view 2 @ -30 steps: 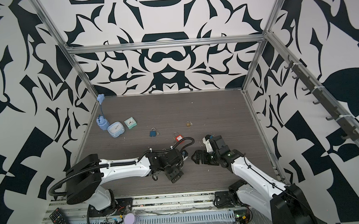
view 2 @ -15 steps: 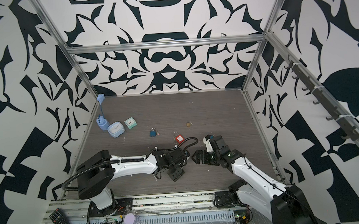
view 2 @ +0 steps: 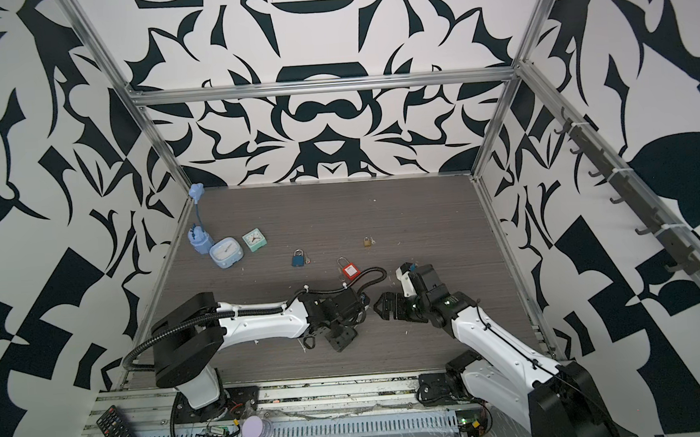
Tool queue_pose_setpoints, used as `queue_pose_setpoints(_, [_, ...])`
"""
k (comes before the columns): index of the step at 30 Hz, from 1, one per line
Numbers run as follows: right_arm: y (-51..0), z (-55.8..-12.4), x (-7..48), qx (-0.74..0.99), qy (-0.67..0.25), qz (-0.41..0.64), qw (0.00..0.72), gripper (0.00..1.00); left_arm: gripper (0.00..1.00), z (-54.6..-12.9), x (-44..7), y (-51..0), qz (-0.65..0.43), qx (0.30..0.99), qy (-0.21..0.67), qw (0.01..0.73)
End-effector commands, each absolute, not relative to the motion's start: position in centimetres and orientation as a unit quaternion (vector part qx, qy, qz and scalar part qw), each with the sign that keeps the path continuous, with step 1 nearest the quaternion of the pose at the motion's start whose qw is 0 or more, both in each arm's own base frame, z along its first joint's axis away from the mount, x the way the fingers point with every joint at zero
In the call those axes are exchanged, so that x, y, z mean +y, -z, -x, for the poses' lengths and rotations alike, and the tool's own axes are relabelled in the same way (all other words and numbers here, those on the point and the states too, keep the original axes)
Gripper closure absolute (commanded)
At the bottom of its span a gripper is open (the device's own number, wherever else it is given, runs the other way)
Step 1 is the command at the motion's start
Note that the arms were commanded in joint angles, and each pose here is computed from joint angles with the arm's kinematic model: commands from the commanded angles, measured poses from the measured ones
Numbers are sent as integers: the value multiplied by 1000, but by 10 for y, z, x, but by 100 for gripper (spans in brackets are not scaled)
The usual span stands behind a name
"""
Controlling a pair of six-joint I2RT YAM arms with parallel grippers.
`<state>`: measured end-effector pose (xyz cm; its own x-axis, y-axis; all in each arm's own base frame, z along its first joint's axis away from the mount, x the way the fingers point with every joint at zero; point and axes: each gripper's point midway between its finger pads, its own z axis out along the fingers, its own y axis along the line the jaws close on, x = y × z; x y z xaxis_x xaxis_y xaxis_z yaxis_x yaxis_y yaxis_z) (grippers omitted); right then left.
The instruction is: Lock with the key
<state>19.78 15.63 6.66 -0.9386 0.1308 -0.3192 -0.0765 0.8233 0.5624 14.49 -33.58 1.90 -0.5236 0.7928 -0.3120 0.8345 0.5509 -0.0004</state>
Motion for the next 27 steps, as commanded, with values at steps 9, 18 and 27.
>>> queue_pose_setpoints(9, [-80, -206, 156, 931, -302, -10, 203, 0, 69, -142, -336, -13, -471, 870, 76, 124])
queue_pose_setpoints(18, [-98, -214, 162, 921, -322, -6, 218, 0, 86, -161, -346, -45, -504, 832, 86, 216])
queue_pose_setpoints(27, [-171, -223, 186, 869, -430, 33, 243, 0, 100, -188, -364, -125, -584, 667, 107, 450])
